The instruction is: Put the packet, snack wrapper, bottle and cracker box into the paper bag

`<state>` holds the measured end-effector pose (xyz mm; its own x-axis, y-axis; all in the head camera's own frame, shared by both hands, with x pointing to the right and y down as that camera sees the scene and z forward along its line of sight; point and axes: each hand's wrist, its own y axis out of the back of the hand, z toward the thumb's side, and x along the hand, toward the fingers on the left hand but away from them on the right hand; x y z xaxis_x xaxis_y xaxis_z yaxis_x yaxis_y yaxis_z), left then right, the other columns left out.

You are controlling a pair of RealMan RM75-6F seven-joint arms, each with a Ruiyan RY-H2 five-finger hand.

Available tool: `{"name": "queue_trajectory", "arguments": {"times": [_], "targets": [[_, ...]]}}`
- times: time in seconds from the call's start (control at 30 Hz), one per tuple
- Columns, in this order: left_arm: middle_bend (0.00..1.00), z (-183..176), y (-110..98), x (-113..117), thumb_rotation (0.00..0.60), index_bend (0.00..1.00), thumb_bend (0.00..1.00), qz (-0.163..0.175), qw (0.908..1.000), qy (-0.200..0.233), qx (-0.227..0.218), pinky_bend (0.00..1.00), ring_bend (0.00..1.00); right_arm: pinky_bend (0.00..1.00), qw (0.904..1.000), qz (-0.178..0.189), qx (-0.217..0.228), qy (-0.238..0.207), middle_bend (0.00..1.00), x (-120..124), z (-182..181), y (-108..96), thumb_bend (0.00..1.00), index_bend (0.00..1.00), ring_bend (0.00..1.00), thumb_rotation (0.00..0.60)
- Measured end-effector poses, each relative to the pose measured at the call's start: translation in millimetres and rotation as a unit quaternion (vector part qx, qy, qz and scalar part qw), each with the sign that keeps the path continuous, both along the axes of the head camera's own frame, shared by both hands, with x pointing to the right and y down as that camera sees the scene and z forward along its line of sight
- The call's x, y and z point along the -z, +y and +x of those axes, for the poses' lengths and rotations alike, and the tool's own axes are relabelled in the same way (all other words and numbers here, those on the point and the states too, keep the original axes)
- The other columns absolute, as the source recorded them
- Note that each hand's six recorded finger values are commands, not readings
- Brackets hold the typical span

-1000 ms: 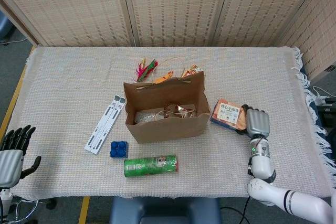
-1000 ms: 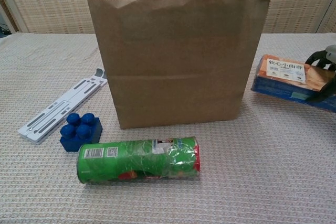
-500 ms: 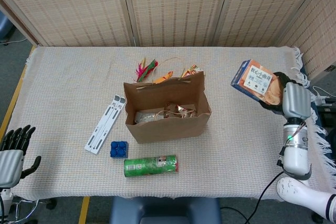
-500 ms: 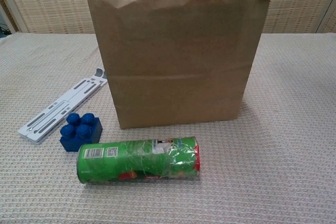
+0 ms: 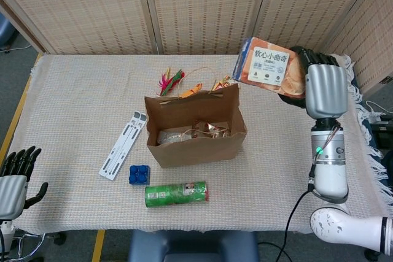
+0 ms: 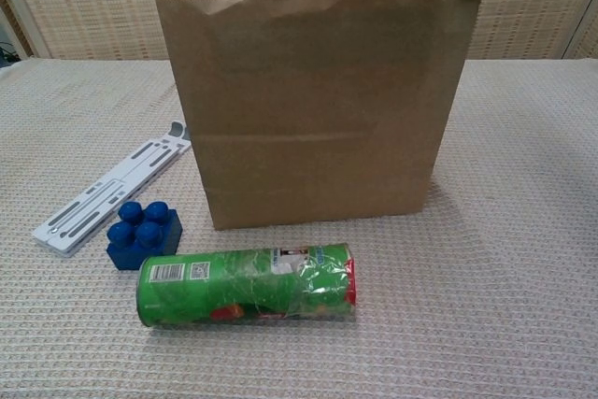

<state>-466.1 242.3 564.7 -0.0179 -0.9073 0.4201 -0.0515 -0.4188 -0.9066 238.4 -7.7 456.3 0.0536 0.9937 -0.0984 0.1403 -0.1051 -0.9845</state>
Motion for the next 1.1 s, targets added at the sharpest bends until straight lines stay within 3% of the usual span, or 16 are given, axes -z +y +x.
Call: {"name": "queue_trajectory", "arguments": {"times": [0.2,0.4,0.7,0.83,0.93,1.0,1.1], "targets": [[0.0,-0.5,0.1,0.0,0.6,0.02,0.37,-0.001,1.0,0.003,-0.002,0.0,0.0,0.7,0.9965,0.023,0.072,0.037,0.56,12.5,-72.1,6.6,0.32,0.44,0.61,0.6],[0.0,-0.9,0.2,0.1,0.6,0.02,0.37,-0.002,1.0,0.005,-0.002,0.0,0.0,0.7,0.9867,0.024,0.138,0.083,0.56,1.5,-135.5,28.6,0.32,0.44,0.6,0.6],[0.0,-1.3,-0.1,0.0,0.6,0.02,0.37,-0.005,0.9999,0.009,-0.004,0.0,0.0,0.69,0.9572,0.027,0.192,0.215,0.56,-38.9,-158.9,50.6,0.32,0.42,0.59,0.6],[0.0,-1.2,-0.2,0.0,0.6,0.02,0.37,-0.006,0.9999,0.009,-0.003,0.0,0.0,0.68,0.9507,0.016,0.202,0.235,0.56,-47.5,-158.2,53.6,0.32,0.37,0.56,0.6],[0.0,-1.2,-0.1,0.1,0.6,0.02,0.37,-0.005,0.9999,0.008,-0.003,0.0,0.0,0.6,0.9493,0.003,0.205,0.238,0.46,-51.8,-156.3,55.3,0.28,0.21,0.41,0.6],[0.0,-1.1,-0.1,0.1,0.6,0.02,0.37,-0.005,0.9999,0.008,-0.003,0.0,0.0,0.43,0.9484,-0.007,0.205,0.242,0.26,-54.4,-153.9,56.1,0.17,0.04,0.21,0.6],[0.0,-1.1,0.0,0.0,0.6,0.02,0.37,-0.005,1.0,0.008,-0.003,0.0,0.0,0.25,0.9478,-0.021,0.203,0.246,0.09,-55.9,-150.6,56.9,0.07,0.0,0.05,0.6]]}}
